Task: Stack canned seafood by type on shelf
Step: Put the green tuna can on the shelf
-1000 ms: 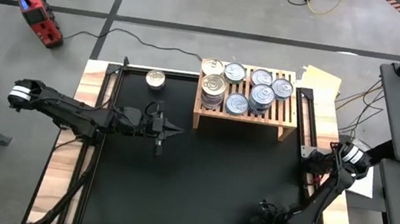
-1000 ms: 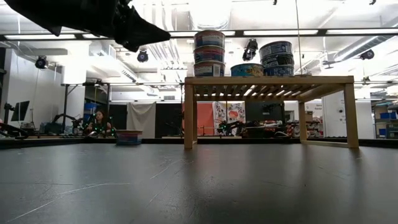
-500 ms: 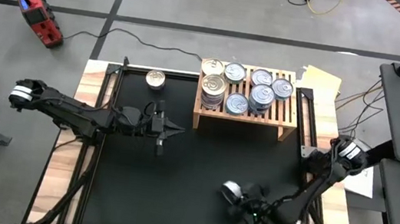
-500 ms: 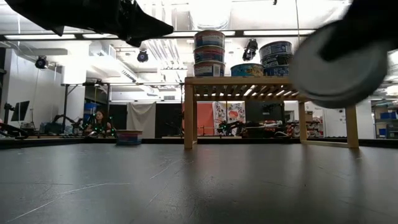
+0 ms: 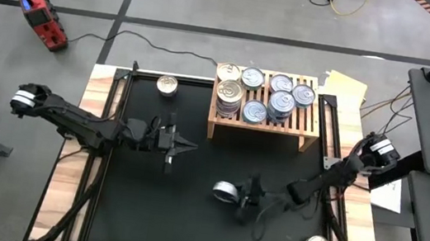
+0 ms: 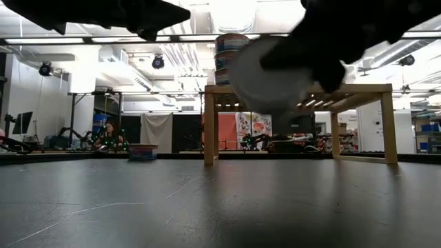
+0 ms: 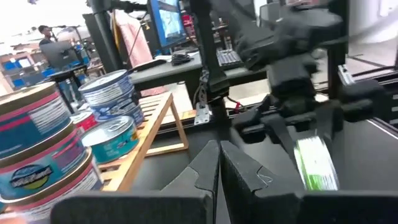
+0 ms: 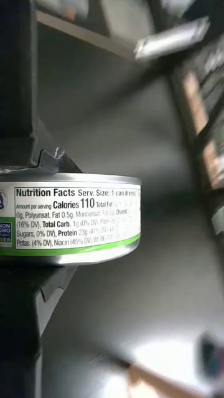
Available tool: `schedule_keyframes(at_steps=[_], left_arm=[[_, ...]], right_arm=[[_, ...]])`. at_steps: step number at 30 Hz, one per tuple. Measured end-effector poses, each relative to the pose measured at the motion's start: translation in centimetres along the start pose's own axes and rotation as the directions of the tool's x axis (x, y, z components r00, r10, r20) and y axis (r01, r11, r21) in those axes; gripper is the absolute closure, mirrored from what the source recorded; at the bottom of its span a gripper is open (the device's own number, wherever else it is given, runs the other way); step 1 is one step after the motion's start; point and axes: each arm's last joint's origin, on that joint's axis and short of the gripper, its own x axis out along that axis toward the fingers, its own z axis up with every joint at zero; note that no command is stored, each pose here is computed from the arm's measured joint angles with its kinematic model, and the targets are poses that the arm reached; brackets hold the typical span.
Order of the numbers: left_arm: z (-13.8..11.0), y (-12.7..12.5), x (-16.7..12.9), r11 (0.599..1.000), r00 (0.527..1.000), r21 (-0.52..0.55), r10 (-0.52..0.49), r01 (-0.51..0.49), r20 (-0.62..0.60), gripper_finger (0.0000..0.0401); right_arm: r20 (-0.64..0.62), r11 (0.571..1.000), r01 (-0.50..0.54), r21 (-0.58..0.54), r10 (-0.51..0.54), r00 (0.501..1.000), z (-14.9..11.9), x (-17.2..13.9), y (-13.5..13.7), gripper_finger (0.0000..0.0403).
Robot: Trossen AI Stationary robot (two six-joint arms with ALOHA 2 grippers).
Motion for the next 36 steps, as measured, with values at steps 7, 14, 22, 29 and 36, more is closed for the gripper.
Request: schedule_keyframes(at_steps=[7, 14, 22, 29, 36], left_arm=[[-0.2, -1.2, 0.1, 0.998, 0.999, 0.025, -0.049, 0.049, -0.009, 0.0401], [-0.9, -2.9, 1.1, 0.985, 0.984, 0.002, -0.172, 0.172, 0.034, 0.0401], [-2.4, -4.3, 2.9, 0.971, 0.968, -0.054, -0.227, 0.234, 0.111, 0.0401], [-3.2, -4.7, 3.5, 0.959, 0.966, -0.152, -0.221, 0.24, 0.133, 0.0382], [-3.3, -4.8, 3.6, 0.935, 0.968, -0.256, -0.221, 0.246, 0.12, 0.0293]], right_arm=[[0.297, 0.975, -0.22, -0.04, 0.222, 0.929, 0.8, -0.8, -2.3, 0.028], [0.395, 0.969, -0.209, -0.129, 0.243, 0.886, 1.3, -1.5, -2.4, 0.028], [0.412, 0.96, -0.167, -0.224, 0.249, 0.877, 1.8, -1.4, -2.2, 0.028], [0.417, 0.952, -0.128, -0.277, 0.239, 0.877, 1.9, -1.4, -2.2, 0.028], [0.428, 0.959, -0.077, -0.271, 0.192, 0.883, 2.0, -1.4, -2.3, 0.028]])
